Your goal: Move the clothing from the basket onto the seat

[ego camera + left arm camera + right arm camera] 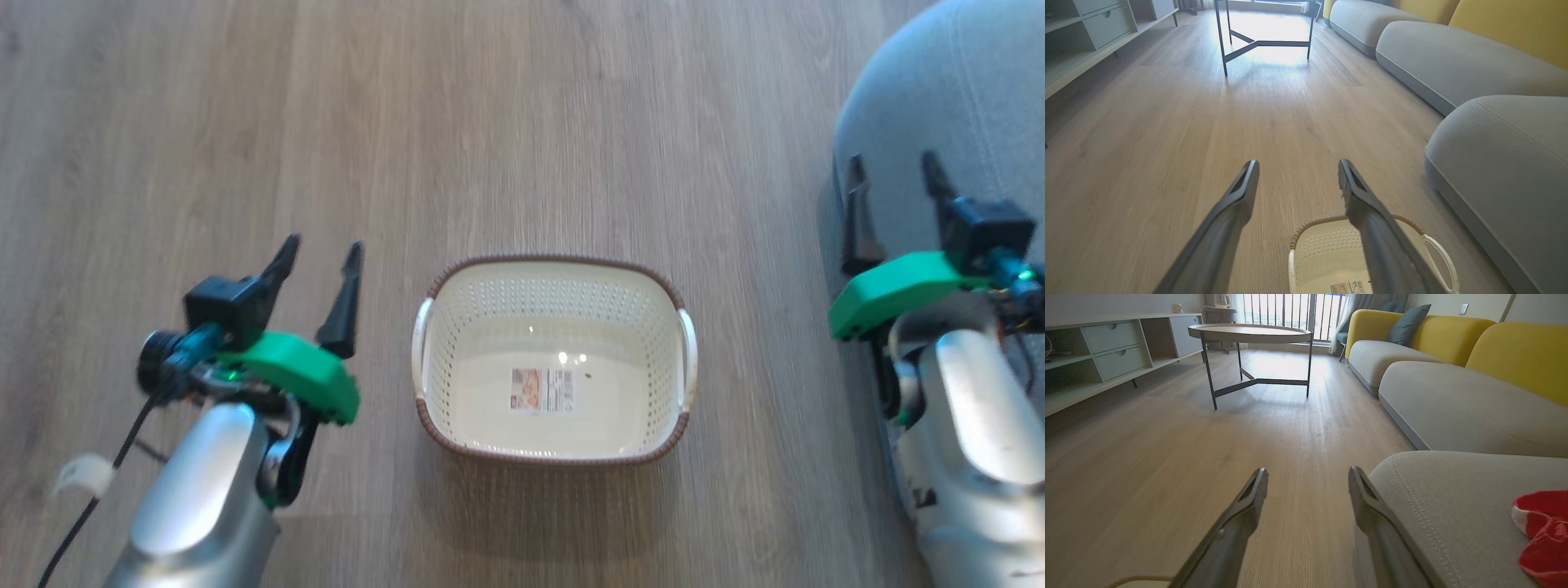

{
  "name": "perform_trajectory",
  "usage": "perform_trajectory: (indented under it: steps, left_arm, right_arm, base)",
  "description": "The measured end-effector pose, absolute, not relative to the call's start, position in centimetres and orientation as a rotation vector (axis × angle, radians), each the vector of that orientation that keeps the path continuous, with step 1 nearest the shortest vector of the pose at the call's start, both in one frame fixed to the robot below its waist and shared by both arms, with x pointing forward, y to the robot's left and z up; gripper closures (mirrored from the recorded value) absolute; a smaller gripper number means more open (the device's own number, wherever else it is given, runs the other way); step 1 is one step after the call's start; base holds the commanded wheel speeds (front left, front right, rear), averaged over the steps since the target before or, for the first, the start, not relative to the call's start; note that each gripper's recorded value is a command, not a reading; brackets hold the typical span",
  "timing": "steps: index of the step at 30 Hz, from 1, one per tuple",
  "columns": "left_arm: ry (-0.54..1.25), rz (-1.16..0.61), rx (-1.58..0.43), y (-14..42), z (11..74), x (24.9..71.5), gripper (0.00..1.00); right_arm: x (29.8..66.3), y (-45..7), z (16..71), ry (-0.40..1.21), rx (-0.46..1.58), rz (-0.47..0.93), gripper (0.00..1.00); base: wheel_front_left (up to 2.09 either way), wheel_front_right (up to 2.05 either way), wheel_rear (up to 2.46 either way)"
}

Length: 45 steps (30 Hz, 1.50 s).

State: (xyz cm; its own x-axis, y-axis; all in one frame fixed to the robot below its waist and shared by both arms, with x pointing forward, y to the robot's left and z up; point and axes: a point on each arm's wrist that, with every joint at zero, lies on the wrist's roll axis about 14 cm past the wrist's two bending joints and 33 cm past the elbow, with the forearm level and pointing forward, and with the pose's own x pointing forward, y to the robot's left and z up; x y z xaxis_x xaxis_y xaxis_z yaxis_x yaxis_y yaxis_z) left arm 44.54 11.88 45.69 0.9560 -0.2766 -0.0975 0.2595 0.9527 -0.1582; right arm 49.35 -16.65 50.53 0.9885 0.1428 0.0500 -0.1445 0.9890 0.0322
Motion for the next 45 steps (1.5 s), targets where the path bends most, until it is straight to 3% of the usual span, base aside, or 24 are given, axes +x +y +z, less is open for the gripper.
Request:
perform_trajectory:
  steps: [7, 22, 45]
  left_arm:
    - [0.099, -0.15, -0.146, 15.6, 46.1, 42.3, 0.0]
    - [0.088, -0.074, -0.163, 16.8, 45.7, 38.9, 0.0]
    - [0.058, -0.053, -0.119, 17.5, 46.3, 36.4, 0.0]
  right_arm:
    - [47.2, -14.5, 51.1, -0.056, 0.081, 0.188, 0.0]
    - [42.2, -14.6, 49.4, -0.011, 0.139, 0.159, 0.0]
    - [39.1, -14.7, 48.8, 0.004, 0.179, 0.143, 0.0]
  base:
    - [0.0, 0.0, 0.0]
    - [0.0, 0.0, 0.0]
    - [0.0, 0.0, 0.0]
